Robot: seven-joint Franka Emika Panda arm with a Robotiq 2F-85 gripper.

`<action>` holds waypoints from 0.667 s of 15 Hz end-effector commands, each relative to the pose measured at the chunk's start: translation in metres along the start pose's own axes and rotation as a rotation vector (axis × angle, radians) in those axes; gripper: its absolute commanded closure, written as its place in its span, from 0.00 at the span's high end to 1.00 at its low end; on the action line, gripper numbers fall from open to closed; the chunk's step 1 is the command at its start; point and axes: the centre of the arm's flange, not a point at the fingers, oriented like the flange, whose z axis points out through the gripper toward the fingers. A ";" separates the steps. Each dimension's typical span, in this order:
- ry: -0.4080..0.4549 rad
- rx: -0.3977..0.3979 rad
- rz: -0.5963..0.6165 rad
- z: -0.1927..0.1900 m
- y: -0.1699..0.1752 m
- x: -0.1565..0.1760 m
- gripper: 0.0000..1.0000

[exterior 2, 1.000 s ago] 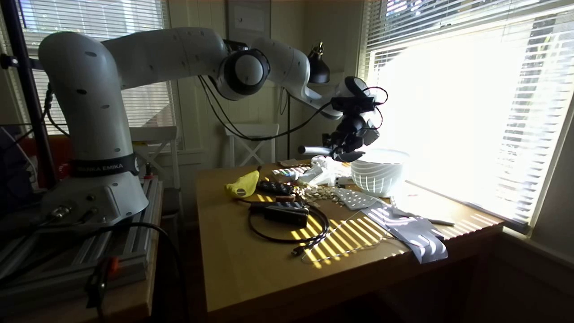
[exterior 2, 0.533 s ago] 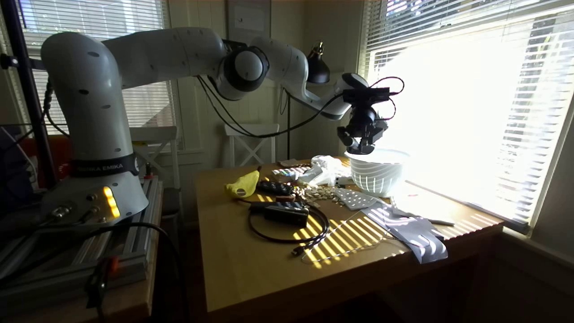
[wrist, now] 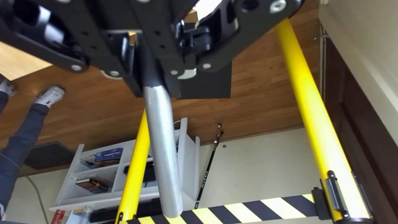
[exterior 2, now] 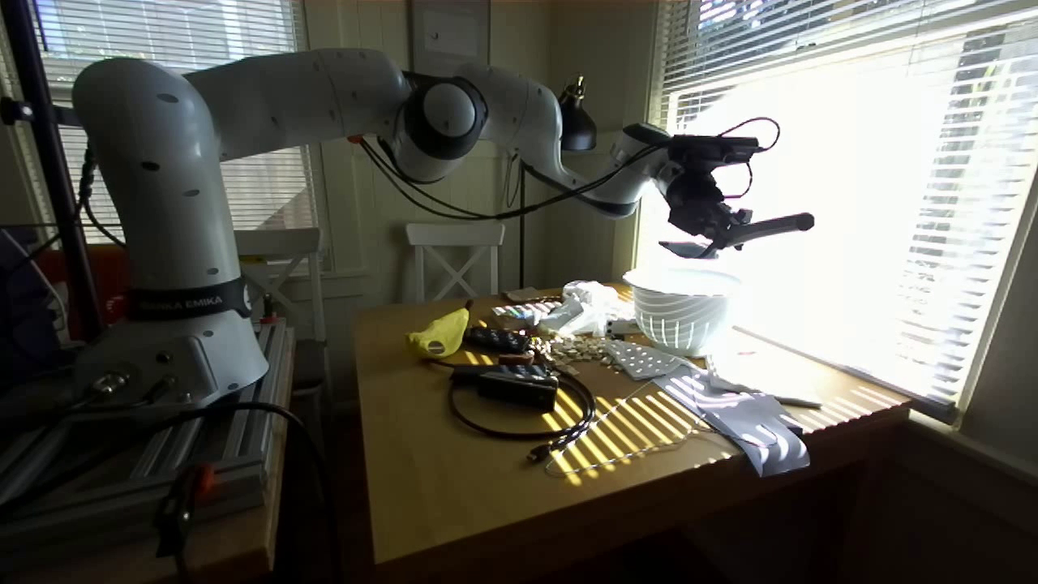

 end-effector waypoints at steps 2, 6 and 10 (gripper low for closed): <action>0.007 -0.015 -0.013 -0.002 0.002 -0.002 0.23; 0.007 -0.017 -0.016 -0.003 0.002 -0.002 0.23; 0.013 -0.053 0.007 -0.024 0.008 0.027 0.06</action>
